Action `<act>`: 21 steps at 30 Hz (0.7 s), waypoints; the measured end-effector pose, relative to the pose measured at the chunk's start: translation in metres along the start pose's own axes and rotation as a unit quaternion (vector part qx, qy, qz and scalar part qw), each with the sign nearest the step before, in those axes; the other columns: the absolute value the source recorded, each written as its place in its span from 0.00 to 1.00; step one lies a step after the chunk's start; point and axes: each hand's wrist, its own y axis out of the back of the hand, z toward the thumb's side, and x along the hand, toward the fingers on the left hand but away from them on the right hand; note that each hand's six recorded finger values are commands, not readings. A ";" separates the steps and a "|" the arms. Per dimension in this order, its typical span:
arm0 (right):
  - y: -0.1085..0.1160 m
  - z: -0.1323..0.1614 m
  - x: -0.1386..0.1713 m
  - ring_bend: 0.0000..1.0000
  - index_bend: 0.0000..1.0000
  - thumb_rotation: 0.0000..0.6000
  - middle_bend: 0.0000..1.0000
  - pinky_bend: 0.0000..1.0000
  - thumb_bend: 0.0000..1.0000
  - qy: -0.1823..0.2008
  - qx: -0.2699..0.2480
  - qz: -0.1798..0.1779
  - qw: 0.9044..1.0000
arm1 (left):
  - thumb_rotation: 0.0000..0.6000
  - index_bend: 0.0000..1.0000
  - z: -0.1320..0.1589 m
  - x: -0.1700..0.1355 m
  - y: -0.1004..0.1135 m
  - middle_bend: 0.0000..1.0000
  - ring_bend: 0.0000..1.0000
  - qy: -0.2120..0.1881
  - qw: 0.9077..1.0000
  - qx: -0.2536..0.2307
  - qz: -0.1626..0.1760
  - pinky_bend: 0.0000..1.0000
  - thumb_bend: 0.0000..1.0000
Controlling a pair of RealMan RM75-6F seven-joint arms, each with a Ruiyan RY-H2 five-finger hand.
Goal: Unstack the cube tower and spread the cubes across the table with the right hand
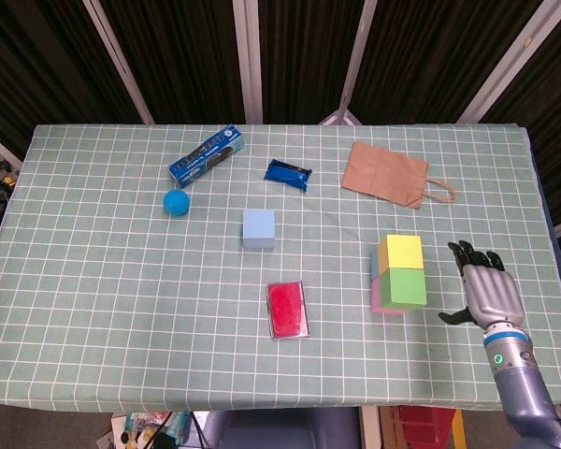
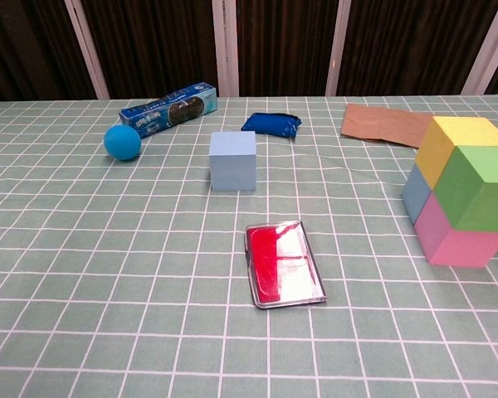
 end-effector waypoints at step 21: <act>-0.022 0.016 -0.026 0.12 0.00 1.00 0.06 0.00 0.13 -0.009 0.001 0.024 1.000 | 1.00 0.10 -0.001 0.000 -0.001 0.00 0.00 0.004 1.000 -0.002 -0.006 0.01 0.32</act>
